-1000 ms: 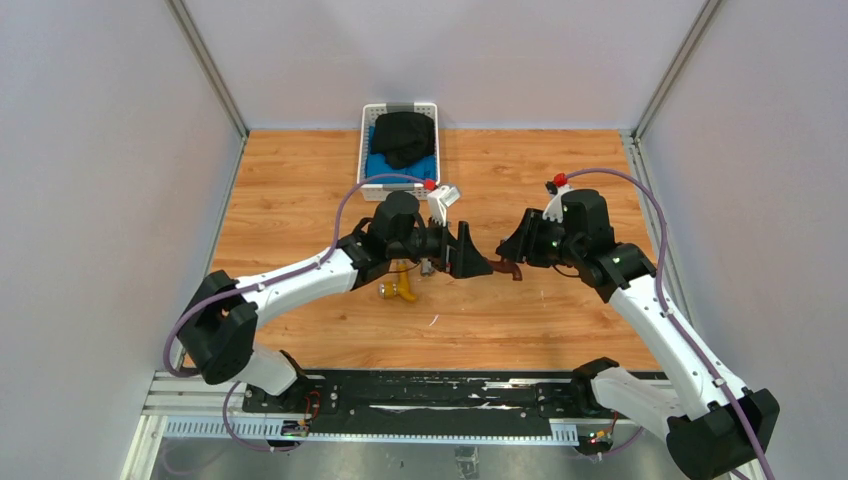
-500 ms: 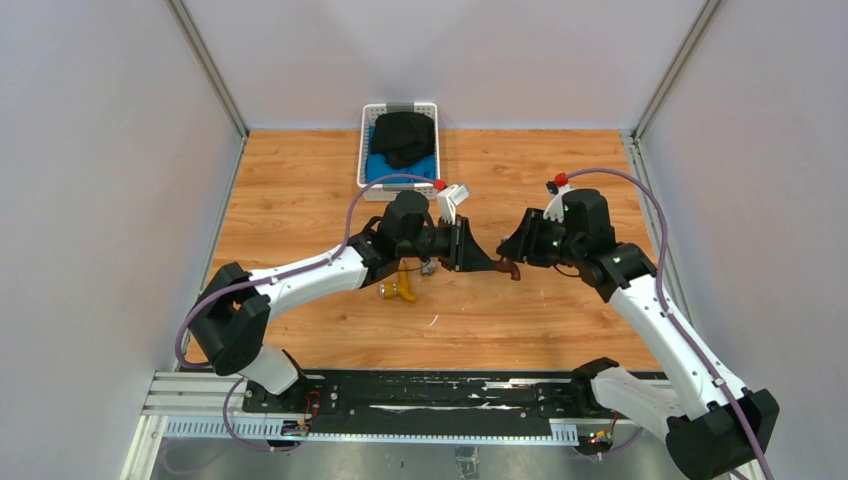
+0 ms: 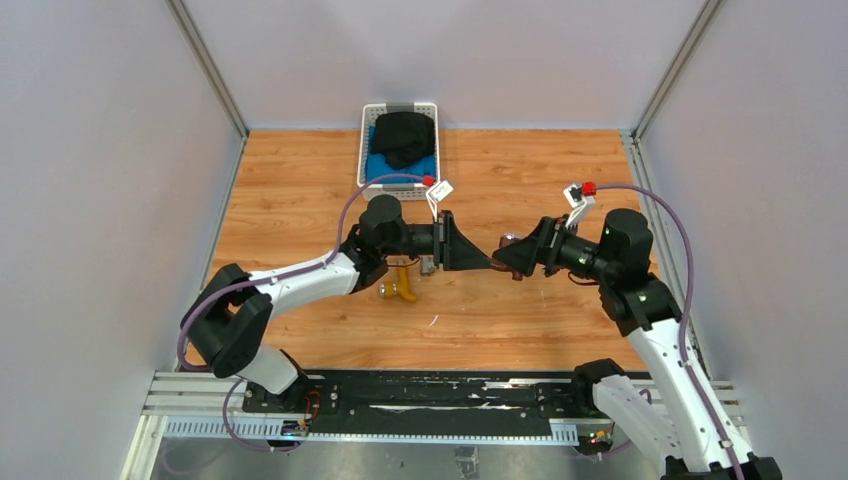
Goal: Install the water faucets
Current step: Adjust the water faucet.
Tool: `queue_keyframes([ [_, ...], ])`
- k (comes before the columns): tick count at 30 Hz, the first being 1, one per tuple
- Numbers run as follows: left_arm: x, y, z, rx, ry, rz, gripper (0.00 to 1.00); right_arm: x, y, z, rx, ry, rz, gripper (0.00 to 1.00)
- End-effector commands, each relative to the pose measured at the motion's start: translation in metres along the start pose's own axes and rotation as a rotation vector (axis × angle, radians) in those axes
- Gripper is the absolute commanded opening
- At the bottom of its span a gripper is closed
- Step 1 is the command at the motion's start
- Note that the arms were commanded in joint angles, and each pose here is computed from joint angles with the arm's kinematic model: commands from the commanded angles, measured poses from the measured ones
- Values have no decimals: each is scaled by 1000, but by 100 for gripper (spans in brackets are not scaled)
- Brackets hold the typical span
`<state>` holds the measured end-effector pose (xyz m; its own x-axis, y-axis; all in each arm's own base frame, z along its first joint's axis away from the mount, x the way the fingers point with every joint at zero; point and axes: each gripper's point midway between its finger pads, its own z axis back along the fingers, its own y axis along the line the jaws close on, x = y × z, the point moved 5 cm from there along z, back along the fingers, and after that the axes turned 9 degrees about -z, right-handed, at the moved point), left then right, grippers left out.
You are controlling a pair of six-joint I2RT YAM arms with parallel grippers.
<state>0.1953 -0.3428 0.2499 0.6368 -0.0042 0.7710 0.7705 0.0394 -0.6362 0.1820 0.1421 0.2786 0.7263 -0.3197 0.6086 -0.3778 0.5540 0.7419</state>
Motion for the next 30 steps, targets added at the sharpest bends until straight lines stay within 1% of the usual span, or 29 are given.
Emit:
queue_keyframes([
  [1, 28, -46, 16, -232, -141, -97, 0, -3, 25, 6, 241, 14, 15, 80],
  [3, 32, -53, 19, -277, -168, -92, 0, -2, 31, 7, 294, 2, 8, 79],
  [5, 35, -60, 22, -321, -188, -85, 0, 0, 36, 7, 335, -13, 4, 75],
  [8, 40, -63, 24, -345, -206, -70, 0, 1, 38, 8, 351, -23, -19, 65],
  [12, 40, -64, 25, -338, -209, -84, 0, 4, 42, 7, 379, -43, -47, 48],
  [14, 40, -64, 25, -336, -209, -84, 0, 4, 42, 7, 381, -42, -68, 41],
  [15, 41, -64, 25, -333, -211, -83, 0, 4, 42, 7, 381, -41, -77, 40],
  [23, 42, -59, 23, -278, -212, -87, 0, -3, 41, 4, 403, -11, -104, 41],
  [27, 44, -59, 23, -265, -206, -93, 0, -4, 43, 1, 383, 5, -82, 36],
  [30, 44, -59, 23, -247, -203, -98, 0, -7, 43, -2, 355, 34, -64, 36],
])
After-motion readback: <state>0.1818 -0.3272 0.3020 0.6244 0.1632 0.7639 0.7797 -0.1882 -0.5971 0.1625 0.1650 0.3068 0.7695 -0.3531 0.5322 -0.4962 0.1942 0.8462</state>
